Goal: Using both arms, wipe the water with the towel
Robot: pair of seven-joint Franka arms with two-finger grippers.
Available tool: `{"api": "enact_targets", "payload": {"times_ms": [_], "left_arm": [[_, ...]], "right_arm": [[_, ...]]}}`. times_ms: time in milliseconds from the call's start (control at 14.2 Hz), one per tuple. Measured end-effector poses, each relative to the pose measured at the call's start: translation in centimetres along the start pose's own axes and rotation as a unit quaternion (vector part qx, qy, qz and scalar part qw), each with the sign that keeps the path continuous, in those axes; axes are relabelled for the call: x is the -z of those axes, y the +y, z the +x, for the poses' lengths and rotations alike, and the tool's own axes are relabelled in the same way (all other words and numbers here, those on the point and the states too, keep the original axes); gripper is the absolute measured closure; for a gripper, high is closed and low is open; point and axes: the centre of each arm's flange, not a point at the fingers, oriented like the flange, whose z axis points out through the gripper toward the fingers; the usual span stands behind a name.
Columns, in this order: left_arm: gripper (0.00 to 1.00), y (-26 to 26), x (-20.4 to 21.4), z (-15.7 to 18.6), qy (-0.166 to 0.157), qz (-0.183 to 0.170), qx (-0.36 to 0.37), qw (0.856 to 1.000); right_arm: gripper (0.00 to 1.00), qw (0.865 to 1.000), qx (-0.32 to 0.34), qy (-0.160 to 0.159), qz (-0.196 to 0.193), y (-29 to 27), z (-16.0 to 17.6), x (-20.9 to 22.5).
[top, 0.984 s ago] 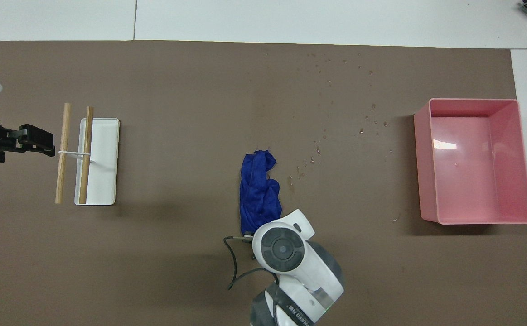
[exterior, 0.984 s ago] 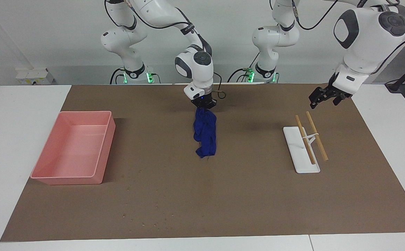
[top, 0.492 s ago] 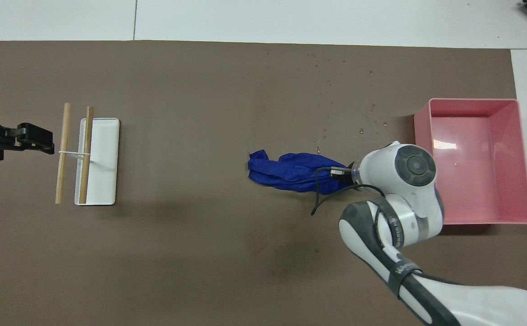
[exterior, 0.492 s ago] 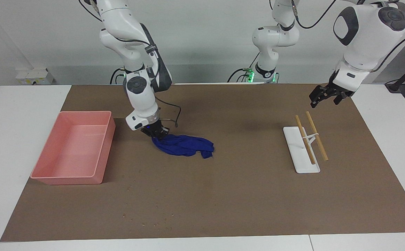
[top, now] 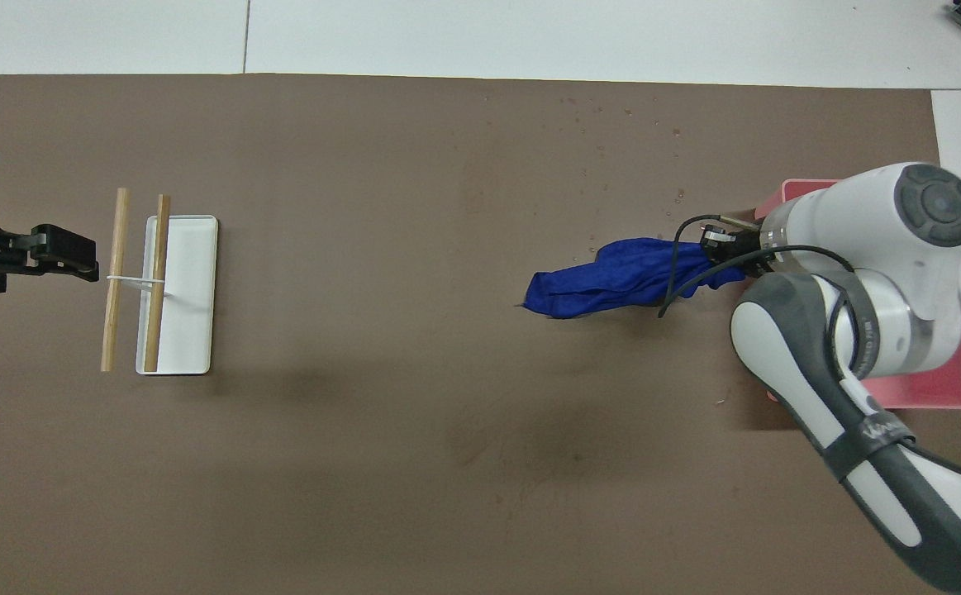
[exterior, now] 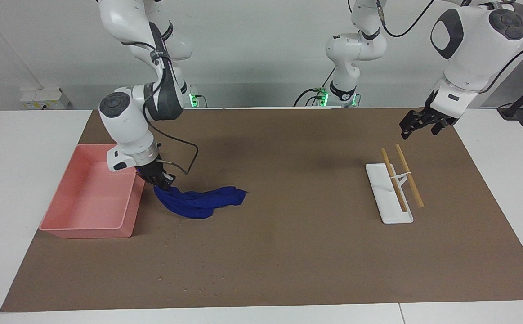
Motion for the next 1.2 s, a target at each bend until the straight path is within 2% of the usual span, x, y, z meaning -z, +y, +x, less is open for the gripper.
{"api": "enact_targets", "payload": {"times_ms": [281,703,914,1195], "left_arm": [[0.00,0.0,0.1,0.0,0.002,0.000,0.000,1.000],[0.00,0.0,0.5,0.1,0.014,-0.001,0.000,1.000],[0.00,0.0,0.6,0.1,0.015,-0.001,0.000,1.000],[0.00,0.0,0.6,0.0,0.016,-0.002,0.000,1.000]], "right_arm": [[0.96,0.999,0.007,0.016,-0.043,3.0,-1.1,9.9],[0.96,0.997,0.040,0.017,-0.056,13.9,-1.1,24.4],[0.96,0.997,0.060,0.020,-0.055,18.9,-0.4,26.0],[0.96,0.996,0.062,0.030,-0.054,20.3,0.6,23.3]]}}
